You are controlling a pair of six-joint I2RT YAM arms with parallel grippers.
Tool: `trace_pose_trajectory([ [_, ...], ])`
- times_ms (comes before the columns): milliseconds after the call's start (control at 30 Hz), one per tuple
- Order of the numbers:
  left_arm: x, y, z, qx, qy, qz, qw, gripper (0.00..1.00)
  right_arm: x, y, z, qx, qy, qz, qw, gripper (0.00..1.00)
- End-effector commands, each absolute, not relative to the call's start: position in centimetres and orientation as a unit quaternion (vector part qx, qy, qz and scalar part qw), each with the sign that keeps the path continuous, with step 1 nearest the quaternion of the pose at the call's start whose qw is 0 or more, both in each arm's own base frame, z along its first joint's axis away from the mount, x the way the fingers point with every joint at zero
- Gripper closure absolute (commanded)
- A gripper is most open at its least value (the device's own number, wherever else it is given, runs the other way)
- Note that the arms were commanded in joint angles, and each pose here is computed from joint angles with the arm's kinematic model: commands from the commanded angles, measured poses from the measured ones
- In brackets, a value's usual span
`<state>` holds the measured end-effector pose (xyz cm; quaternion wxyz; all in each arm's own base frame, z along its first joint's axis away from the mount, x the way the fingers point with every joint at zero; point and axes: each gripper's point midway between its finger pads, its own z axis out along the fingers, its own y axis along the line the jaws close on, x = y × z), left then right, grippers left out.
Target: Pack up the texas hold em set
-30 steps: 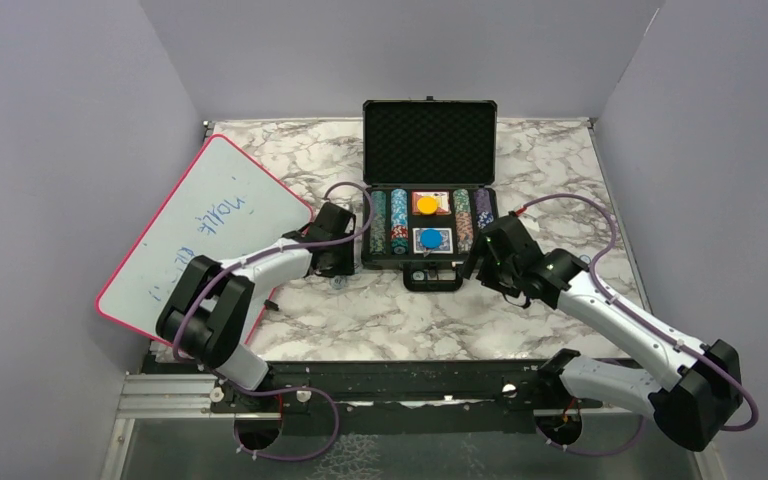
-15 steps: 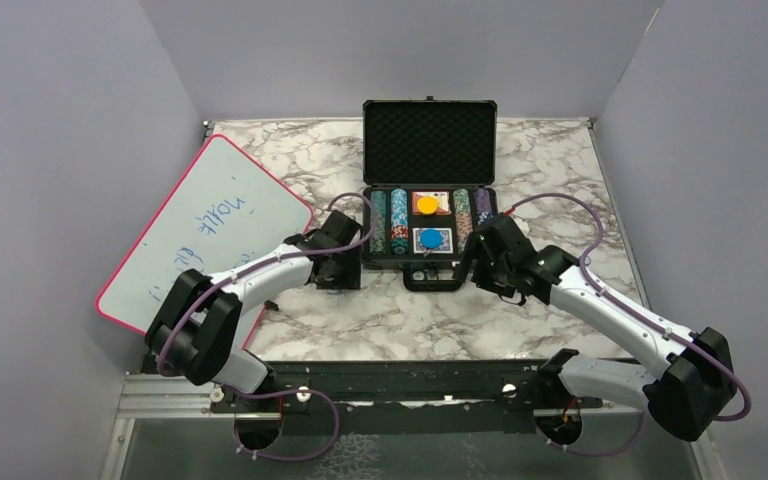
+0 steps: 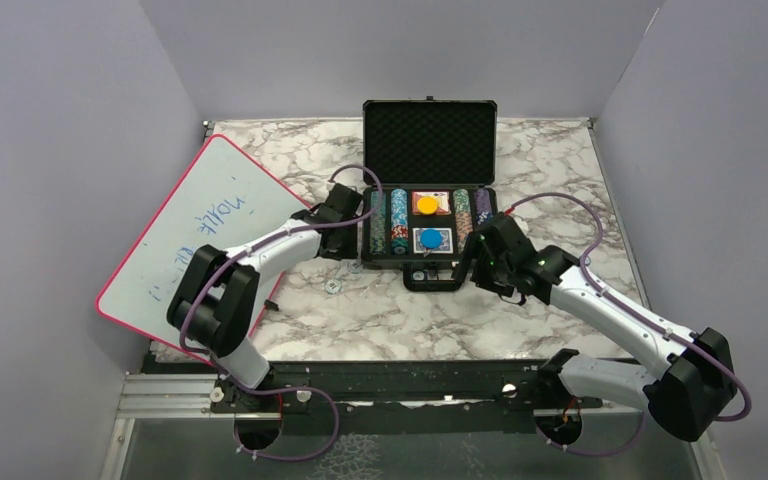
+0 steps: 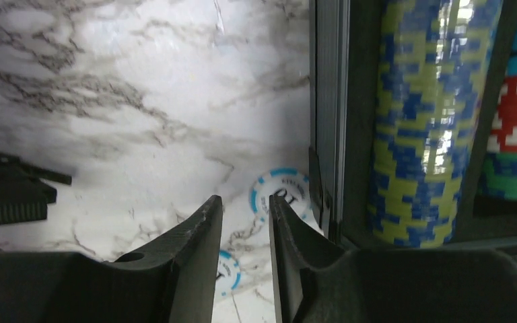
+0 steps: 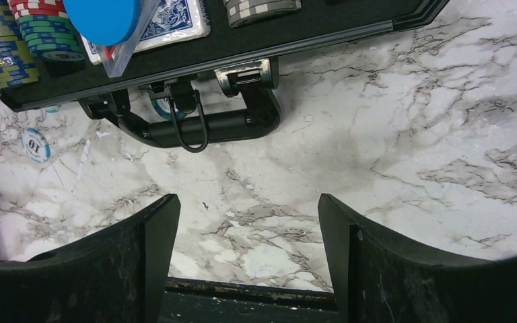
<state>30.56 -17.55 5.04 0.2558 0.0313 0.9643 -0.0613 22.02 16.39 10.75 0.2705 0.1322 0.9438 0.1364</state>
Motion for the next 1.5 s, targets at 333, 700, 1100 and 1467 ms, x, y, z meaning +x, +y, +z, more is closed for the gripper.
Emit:
trace_pose_trajectory([
  [333, 33.3, -19.4, 2.3, 0.028, 0.968, -0.089, 0.232, 0.87, 22.3, 16.7, 12.2, 0.137, 0.934, 0.163, 0.288, 0.23],
  [700, 25.7, -18.9, 2.2, 0.022, 0.973, -0.148, 0.177, 0.93, 22.4, 19.1, 12.4, 0.111, 0.935, 0.200, 0.271, 0.28],
  [1100, 30.0, -15.6, 14.4, -0.008, 0.922, -0.111, 0.371, 0.81, 19.6, 29.1, 10.8, -0.045, 0.962, 0.144, 0.228, 0.25],
  [1467, 33.4, -5.5, 34.8, -0.158, 0.770, -0.002, 0.618, 0.44, 20.7, 37.2, 7.7, -0.144, 0.973, 0.061, 0.167, 0.20],
])
